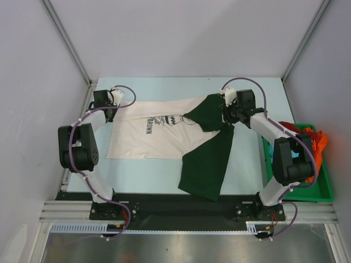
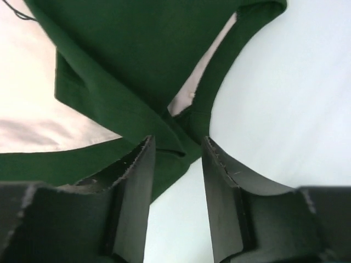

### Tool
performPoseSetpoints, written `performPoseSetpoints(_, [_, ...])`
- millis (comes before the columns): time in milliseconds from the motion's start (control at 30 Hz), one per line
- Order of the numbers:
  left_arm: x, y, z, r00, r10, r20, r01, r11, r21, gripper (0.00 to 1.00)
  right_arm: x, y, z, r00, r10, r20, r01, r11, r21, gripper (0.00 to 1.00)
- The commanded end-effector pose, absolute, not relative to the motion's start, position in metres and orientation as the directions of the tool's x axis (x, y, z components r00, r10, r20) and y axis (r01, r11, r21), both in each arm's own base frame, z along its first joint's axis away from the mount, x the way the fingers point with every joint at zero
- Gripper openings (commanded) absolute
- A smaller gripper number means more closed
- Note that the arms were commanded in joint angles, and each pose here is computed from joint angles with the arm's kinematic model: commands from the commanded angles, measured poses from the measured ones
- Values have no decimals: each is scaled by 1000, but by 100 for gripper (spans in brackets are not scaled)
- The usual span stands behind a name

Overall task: Fold and stack the t-shirts
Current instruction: Fold the tshirt

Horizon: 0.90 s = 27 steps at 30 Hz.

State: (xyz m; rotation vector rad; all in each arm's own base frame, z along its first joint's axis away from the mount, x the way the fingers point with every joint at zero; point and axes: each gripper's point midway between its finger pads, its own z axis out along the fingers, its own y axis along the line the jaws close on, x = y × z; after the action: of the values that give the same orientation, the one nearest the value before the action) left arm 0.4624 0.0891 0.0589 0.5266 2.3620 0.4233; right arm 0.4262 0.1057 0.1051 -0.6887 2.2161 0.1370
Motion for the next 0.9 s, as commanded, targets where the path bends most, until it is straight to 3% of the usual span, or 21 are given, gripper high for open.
performPoseSetpoints(0, [460, 84, 109, -635, 448, -629, 186, 879, 439, 40, 448, 96, 150, -440, -436, -785, -476, 855, -208, 47])
performPoseSetpoints(133, [446, 76, 112, -636, 441, -634, 192, 886, 423, 40, 451, 87, 173, -411, -398, -820, -434, 877, -207, 48])
performPoseSetpoints(267, [450, 57, 99, -629, 464, -624, 254, 881, 399, 38, 444, 104, 166, -411, -399, -820, -505, 848, -160, 49])
performPoseSetpoints(500, [503, 49, 100, -621, 445, -646, 269, 894, 357, 5, 448, 149, 171, -386, -445, -808, -629, 768, -123, 48])
performPoseSetpoints(867, [530, 39, 67, -633, 464, -620, 323, 886, 334, 0, 464, 197, 151, -377, -438, -816, -676, 732, -81, 48])
